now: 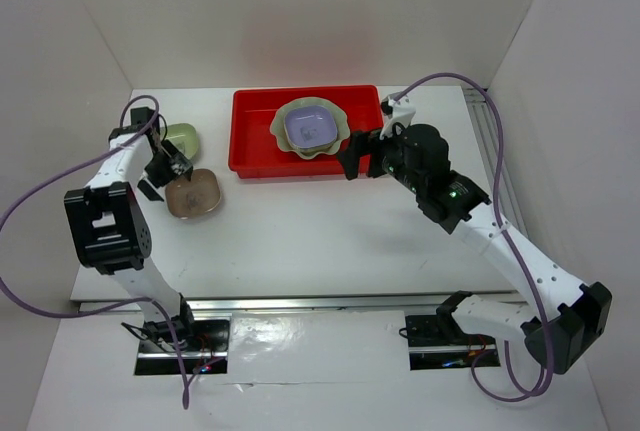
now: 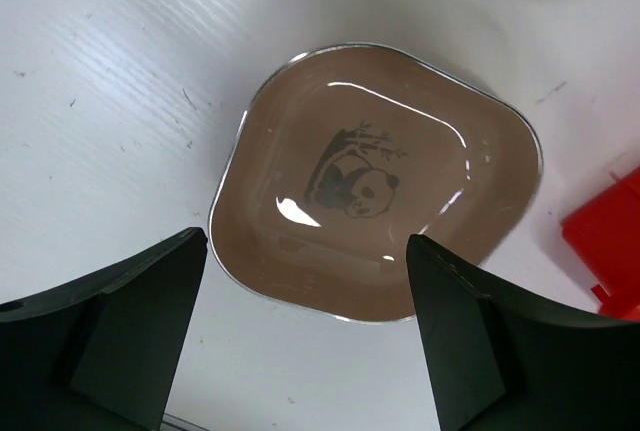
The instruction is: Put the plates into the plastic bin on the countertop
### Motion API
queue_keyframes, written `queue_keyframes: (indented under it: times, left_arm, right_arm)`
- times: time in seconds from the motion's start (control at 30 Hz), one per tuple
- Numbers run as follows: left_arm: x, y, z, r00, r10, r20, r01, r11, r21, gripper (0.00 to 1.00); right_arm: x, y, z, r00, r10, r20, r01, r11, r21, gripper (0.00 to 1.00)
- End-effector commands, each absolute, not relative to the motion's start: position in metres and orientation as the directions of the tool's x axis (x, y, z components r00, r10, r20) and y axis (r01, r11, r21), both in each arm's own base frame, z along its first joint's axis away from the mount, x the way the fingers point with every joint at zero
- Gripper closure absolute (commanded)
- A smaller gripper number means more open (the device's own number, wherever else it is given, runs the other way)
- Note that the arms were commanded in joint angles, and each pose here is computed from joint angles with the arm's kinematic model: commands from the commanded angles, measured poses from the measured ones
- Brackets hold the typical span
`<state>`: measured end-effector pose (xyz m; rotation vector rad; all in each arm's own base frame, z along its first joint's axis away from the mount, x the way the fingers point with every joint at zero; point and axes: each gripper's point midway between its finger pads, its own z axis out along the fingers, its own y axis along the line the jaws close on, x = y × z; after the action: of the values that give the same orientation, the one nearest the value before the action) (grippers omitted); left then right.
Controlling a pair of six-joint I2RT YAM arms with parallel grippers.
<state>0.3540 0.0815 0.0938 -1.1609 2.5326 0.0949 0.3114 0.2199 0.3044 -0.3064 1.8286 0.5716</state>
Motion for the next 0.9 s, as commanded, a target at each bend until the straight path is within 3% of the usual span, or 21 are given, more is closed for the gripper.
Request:
queue_keyframes:
  times: [0.0, 0.3, 0.4, 0.53, 0.57, 0.7, 0.73, 0.87]
  left_arm:
    - [0.356, 0.091, 0.076, -0.639, -0.694, -0.331, -0.717, 0.694, -0.071, 0.06]
    - [0.339, 0.108, 0.040, -0.615, -0.736, -0.283, -0.758, 0.650, -0.043, 0.21]
    - [0.335, 0.111, 0.026, -0.618, -0.746, -0.247, -0.767, 0.642, -0.021, 0.39]
    - [0.334, 0.108, 0.013, -0.618, -0.755, -0.217, -0.772, 0.636, -0.014, 0.53]
    - [0.333, 0.108, 0.010, -0.620, -0.756, -0.210, -0.772, 0.636, -0.009, 0.69]
    - [0.322, 0.117, 0.007, -0.608, -0.764, -0.214, -0.788, 0.614, 0.045, 0.87]
    - [0.313, 0.119, 0.007, -0.607, -0.771, -0.192, -0.792, 0.606, 0.072, 0.99]
    - [0.293, 0.114, 0.025, -0.605, -0.778, -0.168, -0.796, 0.596, 0.103, 1.00]
  right_arm:
    - [0.310, 0.221, 0.328, -0.249, 0.109, -0.962, -0.511, 0.830, 0.226, 0.00]
    - [0.311, 0.221, 0.335, -0.235, 0.119, -0.965, -0.514, 0.827, 0.227, 0.00]
    - [0.311, 0.221, 0.337, -0.227, 0.124, -0.966, -0.516, 0.826, 0.227, 0.00]
    - [0.310, 0.223, 0.339, -0.229, 0.122, -0.966, -0.524, 0.820, 0.228, 0.00]
    - [0.309, 0.222, 0.337, -0.237, 0.117, -0.964, -0.523, 0.821, 0.228, 0.00]
    - [0.310, 0.221, 0.342, -0.221, 0.117, -0.968, -0.518, 0.827, 0.218, 0.00]
    - [0.309, 0.219, 0.345, -0.214, 0.122, -0.969, -0.520, 0.826, 0.219, 0.00]
    - [0.309, 0.219, 0.346, -0.214, 0.122, -0.969, -0.520, 0.826, 0.219, 0.00]
